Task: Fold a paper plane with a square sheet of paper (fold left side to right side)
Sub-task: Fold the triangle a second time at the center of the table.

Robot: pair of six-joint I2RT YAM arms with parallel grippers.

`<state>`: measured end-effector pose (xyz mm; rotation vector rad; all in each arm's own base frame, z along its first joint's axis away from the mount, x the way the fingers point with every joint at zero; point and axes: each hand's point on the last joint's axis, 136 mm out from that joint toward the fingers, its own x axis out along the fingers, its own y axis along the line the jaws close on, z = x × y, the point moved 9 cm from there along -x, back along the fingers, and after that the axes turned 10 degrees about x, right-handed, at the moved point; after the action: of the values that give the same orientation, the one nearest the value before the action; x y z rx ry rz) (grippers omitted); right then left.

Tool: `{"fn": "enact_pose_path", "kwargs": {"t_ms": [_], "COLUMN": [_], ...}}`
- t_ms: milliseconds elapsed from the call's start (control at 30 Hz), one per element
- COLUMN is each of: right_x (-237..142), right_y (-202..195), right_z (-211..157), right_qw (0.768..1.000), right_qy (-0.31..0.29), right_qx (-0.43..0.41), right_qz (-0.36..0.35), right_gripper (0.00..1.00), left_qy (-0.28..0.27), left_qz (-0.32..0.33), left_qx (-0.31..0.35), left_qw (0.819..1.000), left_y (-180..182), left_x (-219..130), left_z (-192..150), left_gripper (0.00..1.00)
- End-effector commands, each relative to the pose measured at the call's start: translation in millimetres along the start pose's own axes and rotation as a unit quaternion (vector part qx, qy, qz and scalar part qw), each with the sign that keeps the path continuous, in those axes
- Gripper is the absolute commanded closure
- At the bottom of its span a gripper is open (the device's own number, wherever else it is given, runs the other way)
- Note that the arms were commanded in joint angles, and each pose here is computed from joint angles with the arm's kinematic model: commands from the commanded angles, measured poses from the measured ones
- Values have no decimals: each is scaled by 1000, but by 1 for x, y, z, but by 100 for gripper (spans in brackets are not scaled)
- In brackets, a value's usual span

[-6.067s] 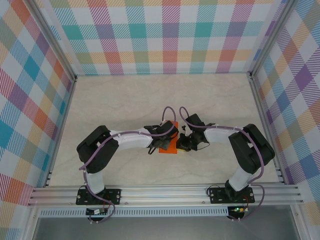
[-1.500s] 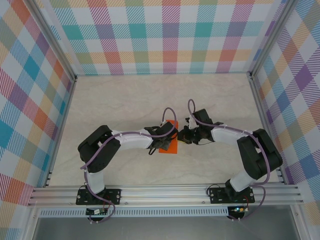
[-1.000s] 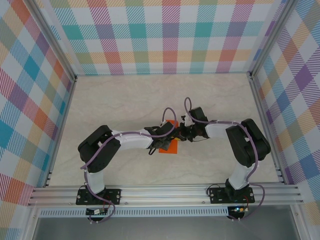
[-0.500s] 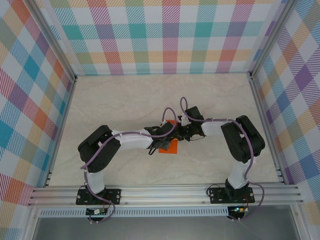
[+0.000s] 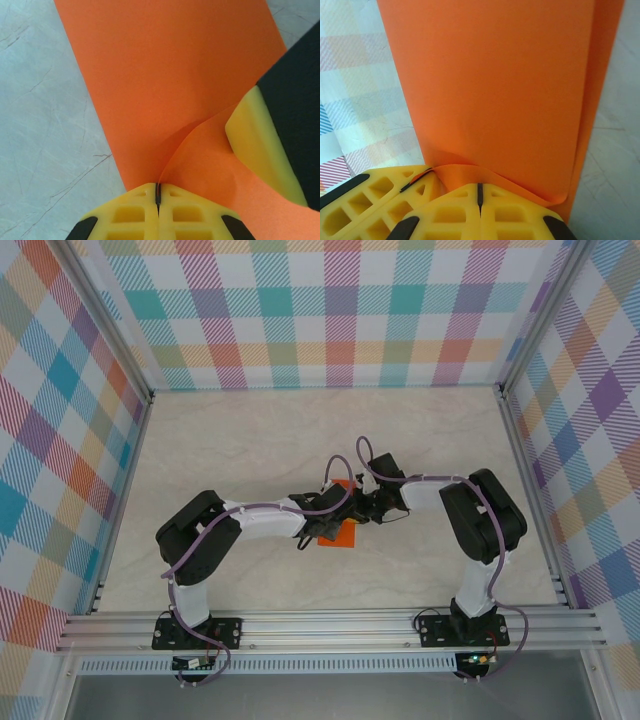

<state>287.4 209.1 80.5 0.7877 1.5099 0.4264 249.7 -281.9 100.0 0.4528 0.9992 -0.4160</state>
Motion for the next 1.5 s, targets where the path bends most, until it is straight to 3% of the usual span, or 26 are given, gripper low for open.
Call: {"fn": "enact_pose_path", "kwargs": {"t_ms": [0, 167, 533, 700, 867, 1100, 1467], "right_x": [5, 8, 8, 7, 7, 5, 5], "right_y": [-11, -20, -22, -22, -20, -20, -21], "right_z": [-3, -5, -5, -6, -6, -6, -6], "right_qw": [999, 998, 998, 997, 997, 997, 997], "right_qy": [5, 9, 9, 8, 8, 8, 11], "right_qx": [0, 5, 7, 6, 4, 2, 2], "right_qz": [-43, -63, -69, -70, -71, -71, -78], "right_gripper": [96, 96, 96, 96, 96, 96, 95], "left_qy": [16, 3, -44, -53, -65, -46, -34], "left_qz": [7, 7, -30, -107, -216, -202, -274], "left_qx": [3, -2, -26, -35, -49, -75, -92], "left_qw": [1000, 1000, 998, 992, 973, 975, 957], "left_y": [4, 8, 20, 13, -5, 4, 5], "left_x": [8, -7, -60, -68, -69, -48, -29], "left_z": [-6, 1, 5, -8, -8, -15, -17], "left_gripper": [100, 100, 69, 73, 75, 76, 78]}}
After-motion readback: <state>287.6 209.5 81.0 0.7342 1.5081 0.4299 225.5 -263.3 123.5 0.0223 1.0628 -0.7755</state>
